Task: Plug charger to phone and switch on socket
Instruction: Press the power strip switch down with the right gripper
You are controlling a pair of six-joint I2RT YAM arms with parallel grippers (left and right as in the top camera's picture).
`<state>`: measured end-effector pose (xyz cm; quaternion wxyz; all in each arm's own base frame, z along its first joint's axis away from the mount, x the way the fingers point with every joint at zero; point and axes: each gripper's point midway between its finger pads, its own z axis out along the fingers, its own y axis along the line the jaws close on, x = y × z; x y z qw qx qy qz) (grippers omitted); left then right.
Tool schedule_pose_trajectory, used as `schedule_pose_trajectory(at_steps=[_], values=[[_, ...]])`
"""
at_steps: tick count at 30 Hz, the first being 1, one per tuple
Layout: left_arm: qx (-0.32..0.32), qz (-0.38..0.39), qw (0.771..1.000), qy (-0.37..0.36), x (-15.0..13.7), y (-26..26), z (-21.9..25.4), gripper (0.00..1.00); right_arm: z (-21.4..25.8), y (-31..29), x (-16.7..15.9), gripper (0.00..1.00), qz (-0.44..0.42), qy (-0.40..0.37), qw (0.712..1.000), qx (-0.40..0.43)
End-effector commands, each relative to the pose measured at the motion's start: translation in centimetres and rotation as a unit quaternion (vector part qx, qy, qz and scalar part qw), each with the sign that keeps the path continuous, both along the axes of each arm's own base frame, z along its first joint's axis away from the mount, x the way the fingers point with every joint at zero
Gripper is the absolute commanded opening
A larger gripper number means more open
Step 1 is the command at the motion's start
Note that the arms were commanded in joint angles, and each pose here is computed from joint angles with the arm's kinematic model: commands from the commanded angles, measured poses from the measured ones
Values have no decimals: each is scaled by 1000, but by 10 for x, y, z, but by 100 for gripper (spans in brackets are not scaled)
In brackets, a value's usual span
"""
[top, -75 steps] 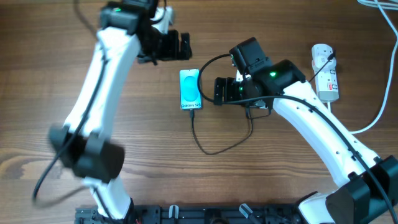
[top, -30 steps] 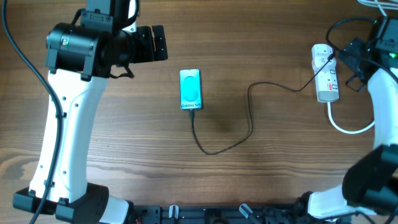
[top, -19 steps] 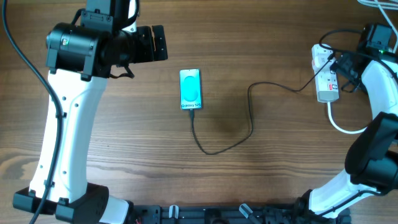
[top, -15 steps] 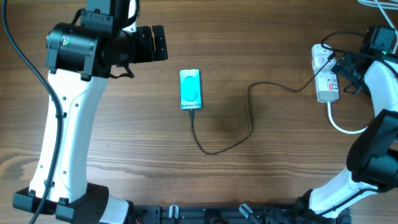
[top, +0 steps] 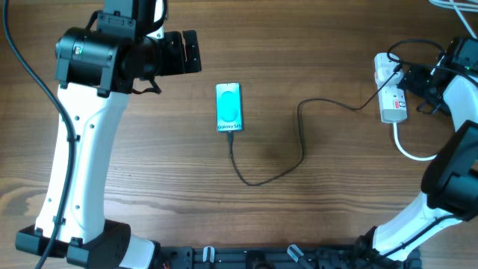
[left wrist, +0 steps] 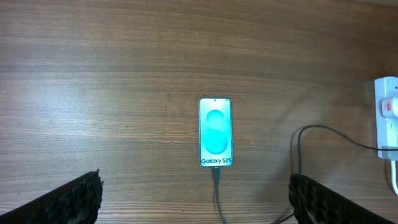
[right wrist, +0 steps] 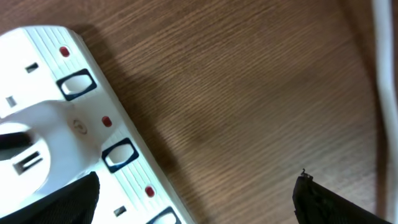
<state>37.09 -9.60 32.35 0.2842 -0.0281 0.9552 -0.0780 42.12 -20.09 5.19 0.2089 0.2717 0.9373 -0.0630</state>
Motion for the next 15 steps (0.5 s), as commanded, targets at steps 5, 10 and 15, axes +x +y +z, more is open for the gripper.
schedule_pose_trajectory(at_steps=[5,10,15], values=[[3,13,1000,-3,2,6,1,100,-22,-12,-2,100,-18,5,1000,8],[3,13,1000,-3,2,6,1,100,-21,-22,-2,100,-27,-6,1000,8],[3,13,1000,-3,2,6,1,100,-30,-19,1,100,-22,-6,1000,17]])
